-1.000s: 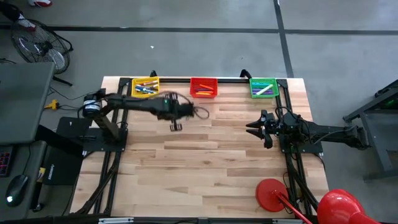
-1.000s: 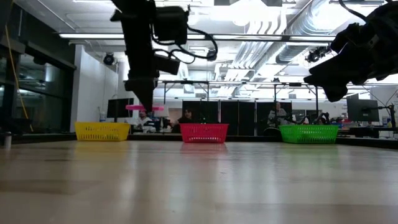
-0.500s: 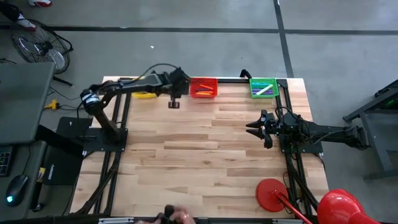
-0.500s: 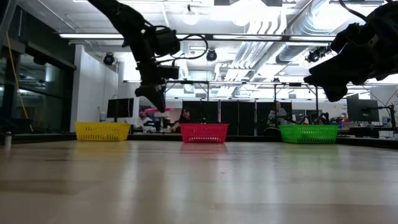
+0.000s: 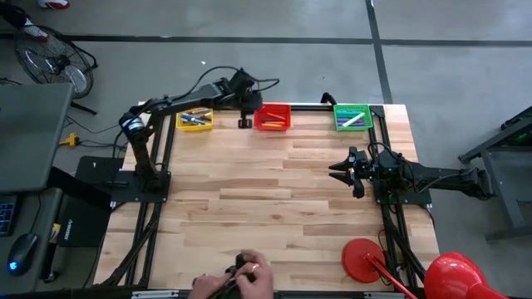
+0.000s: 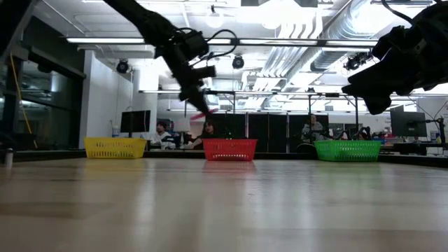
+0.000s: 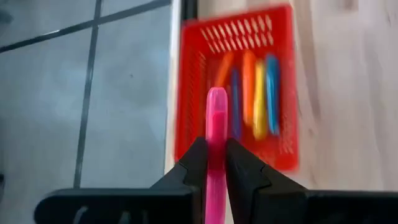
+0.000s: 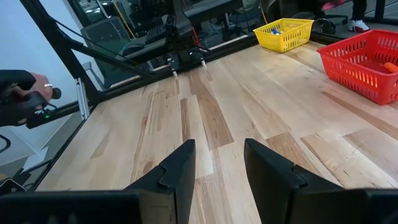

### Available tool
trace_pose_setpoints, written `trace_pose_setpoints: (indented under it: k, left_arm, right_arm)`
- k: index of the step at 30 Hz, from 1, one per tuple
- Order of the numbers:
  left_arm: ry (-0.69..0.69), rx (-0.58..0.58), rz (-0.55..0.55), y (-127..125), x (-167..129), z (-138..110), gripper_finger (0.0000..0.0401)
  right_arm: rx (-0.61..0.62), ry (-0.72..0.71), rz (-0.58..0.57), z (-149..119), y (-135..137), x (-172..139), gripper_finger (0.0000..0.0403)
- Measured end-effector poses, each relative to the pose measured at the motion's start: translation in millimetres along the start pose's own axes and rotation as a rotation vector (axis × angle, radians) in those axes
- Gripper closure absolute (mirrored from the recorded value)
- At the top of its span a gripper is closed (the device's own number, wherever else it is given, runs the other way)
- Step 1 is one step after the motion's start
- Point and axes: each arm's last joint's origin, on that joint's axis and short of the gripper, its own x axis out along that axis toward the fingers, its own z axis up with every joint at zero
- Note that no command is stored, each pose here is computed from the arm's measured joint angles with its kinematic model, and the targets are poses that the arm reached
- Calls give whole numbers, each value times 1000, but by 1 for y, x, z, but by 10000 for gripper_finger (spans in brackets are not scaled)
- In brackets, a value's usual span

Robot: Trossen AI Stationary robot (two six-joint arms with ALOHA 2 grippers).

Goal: Pick & Place Markers
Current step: Put the pink pen into the red bin

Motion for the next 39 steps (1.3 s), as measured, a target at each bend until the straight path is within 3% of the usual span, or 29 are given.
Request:
trace_pose_setpoints:
  k: [8,12,17,23,34,39]
  left_arm:
    - [-45,-104,-106,26,13,35,373]
    - [20,-127,-166,30,26,40,373]
    - [1,-198,-230,34,31,50,373]
    - [2,-264,-331,32,47,52,374]
    - [14,-250,-344,34,56,47,374]
    - [59,-269,-346,35,77,33,374]
  right_arm:
    - [0,0,1,0,0,0,276]
    - [0,0,1,0,0,0,276]
    - [0,0,0,0,0,0,276]
    - [0,0,0,0,0,0,276]
    - [0,0,0,0,0,0,276]
    - [0,0,0,0,0,0,276]
